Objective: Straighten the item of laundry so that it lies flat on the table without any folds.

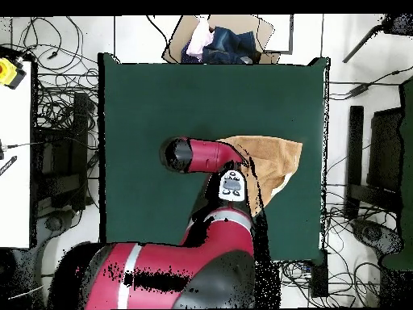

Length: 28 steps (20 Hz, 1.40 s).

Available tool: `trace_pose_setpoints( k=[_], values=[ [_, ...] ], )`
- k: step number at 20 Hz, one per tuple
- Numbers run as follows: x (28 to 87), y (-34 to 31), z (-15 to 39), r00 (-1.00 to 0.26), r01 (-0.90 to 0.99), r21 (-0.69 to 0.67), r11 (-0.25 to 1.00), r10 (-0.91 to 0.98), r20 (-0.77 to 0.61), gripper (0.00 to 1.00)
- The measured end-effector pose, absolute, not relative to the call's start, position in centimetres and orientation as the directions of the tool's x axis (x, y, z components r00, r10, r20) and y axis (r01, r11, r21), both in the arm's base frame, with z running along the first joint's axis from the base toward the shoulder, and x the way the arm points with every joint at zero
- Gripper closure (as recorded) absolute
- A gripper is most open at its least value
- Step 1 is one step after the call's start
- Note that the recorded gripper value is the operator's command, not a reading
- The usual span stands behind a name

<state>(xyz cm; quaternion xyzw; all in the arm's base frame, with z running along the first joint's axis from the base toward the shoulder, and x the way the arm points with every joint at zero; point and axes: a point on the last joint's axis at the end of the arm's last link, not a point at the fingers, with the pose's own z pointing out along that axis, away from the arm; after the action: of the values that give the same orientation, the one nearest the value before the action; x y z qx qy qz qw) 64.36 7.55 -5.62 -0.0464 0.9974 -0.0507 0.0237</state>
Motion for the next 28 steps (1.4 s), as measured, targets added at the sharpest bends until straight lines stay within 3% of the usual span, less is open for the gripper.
trace_pose_setpoints(
  k=[28],
  values=[
    [64.5, 8.42, -5.67, -0.997, -0.055, -0.188, 0.981, -0.063, -0.039, 0.0]
  ],
)
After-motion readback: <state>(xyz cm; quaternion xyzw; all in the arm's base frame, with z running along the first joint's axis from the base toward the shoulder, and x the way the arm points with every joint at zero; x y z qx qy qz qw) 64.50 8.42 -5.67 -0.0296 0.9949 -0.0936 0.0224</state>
